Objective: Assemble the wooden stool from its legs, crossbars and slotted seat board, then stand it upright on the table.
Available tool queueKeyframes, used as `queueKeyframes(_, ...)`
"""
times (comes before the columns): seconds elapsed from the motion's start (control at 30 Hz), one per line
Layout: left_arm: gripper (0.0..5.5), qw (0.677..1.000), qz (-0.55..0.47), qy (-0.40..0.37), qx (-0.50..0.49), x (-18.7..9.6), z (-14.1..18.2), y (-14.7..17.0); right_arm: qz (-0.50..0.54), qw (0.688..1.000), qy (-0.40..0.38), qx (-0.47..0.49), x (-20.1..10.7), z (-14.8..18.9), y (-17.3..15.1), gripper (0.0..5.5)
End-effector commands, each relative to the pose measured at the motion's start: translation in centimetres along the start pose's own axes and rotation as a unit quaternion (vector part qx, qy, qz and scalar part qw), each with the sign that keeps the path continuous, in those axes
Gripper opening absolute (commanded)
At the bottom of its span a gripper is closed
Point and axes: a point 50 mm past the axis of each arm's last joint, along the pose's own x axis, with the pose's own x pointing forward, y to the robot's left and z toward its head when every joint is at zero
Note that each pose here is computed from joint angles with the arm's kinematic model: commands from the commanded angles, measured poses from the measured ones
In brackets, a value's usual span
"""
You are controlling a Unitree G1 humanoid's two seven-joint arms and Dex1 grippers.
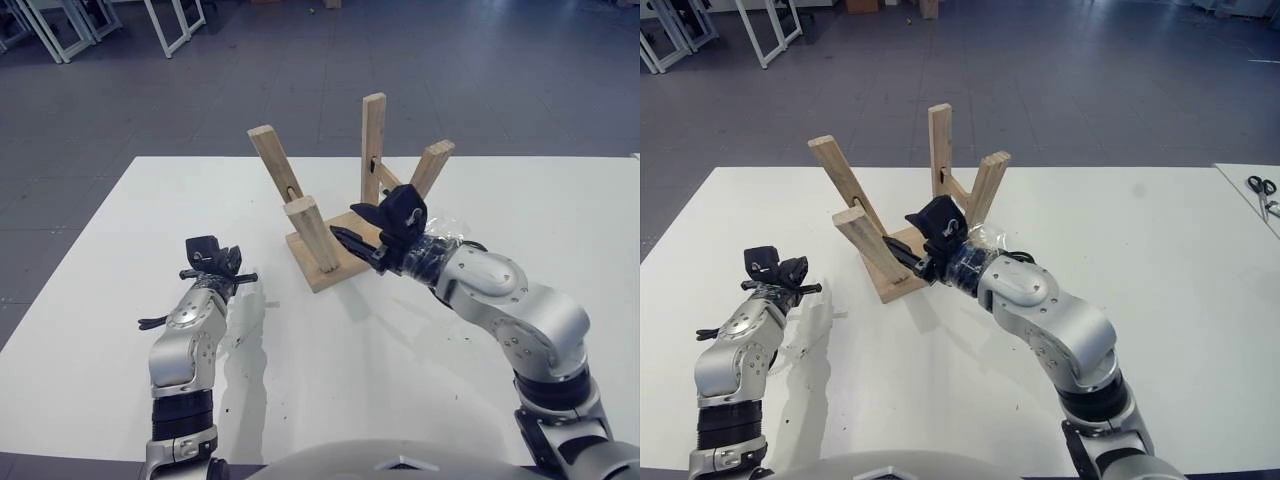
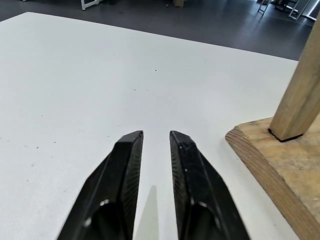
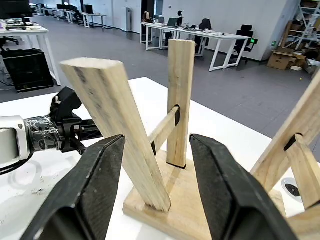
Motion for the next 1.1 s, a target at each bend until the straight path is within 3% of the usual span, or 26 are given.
queueKeyframes(0.03,0.96,0.979,-0.2,-0.029,0.033,-2.2,3.0,-1.1,0.04,0.997,0.045,0.047,-3.6,-0.8,-3.2,2.37)
queueKeyframes(0.17,1.41,0.913,-0.379,0.012,0.152,-7.0,6.7,-0.3,-0.008,0.995,0.094,0.018,-7.4,-0.2,-10.0,2.86)
queueKeyframes(0.37,2.4,0.839,-0.496,-0.003,0.224,-7.9,10.6,-3.7,-0.038,0.995,0.089,-0.002,-6.9,-1.0,-11.7,4.0)
queueKeyframes(0.67,2.4,0.852,-0.448,-0.019,0.27,-5.9,10.5,-4.2,-0.028,0.996,0.087,0.0,-6.6,-1.8,-11.0,4.0)
queueKeyframes(0.93,2.4,0.838,-0.486,-0.061,0.242,-5.6,11.2,-6.2,-0.041,0.995,0.092,0.004,-6.7,-2.4,-11.3,4.0)
queueKeyframes(1.1,2.14,0.856,-0.449,-0.076,0.247,-3.2,10.6,-6.5,-0.058,0.994,0.092,-0.018,-6.5,-2.6,-11.5,4.03)
